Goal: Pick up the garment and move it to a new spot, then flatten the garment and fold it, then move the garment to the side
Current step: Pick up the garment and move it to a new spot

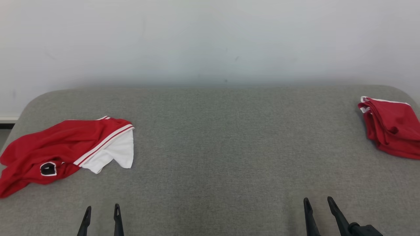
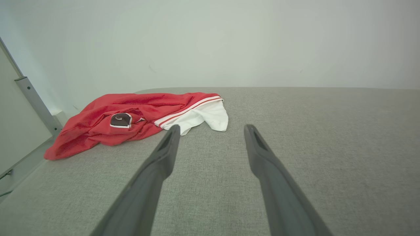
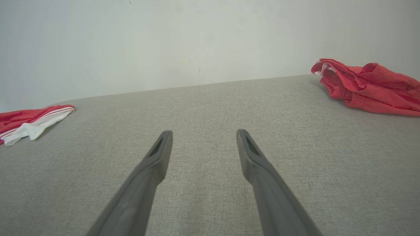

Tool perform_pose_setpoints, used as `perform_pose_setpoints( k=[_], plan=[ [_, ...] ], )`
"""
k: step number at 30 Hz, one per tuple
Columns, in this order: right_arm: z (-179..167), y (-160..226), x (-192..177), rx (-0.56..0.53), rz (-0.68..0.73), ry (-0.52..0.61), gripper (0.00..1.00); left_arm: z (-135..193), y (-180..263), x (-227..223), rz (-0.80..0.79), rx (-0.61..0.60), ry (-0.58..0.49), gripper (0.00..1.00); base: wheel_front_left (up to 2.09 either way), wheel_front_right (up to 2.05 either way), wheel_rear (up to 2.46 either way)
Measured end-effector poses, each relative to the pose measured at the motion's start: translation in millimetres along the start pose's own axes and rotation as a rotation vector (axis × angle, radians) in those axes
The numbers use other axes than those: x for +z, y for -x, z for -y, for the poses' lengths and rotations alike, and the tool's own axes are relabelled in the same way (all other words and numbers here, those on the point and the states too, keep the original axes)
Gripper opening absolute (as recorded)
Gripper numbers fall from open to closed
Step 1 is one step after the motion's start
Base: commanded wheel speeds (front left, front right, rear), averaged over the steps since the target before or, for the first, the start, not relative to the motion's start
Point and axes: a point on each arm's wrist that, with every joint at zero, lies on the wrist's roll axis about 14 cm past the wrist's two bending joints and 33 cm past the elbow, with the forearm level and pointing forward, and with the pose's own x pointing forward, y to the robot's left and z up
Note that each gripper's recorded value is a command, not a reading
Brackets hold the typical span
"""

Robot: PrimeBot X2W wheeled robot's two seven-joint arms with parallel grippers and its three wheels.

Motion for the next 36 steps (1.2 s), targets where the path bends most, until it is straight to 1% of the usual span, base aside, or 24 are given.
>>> perform_pose_setpoints(
  k=[7,13,21,36],
  plan=[
    [-17.0,-6.5,-6.8,0.056,-0.023,-0.006,1.00,-17.5,11.4,0.3,0.001,0.055,-0.006,1.00,0.00,0.00,0.00],
    [-39.4,-17.8,-10.7,0.129,-0.037,-0.010,1.00,-41.3,28.2,-1.1,-0.004,0.132,-0.010,1.00,0.00,0.00,0.00],
    [-81.7,-32.3,-15.2,0.262,-0.055,-0.005,1.00,-76.5,58.0,-3.2,-0.011,0.256,-0.010,1.00,0.00,0.00,0.00],
    [-151.2,-45.1,-24.9,0.477,-0.086,0.020,1.00,-125.6,116.1,-6.2,-0.023,0.474,-0.004,1.00,0.00,0.00,0.00]
  ],
)
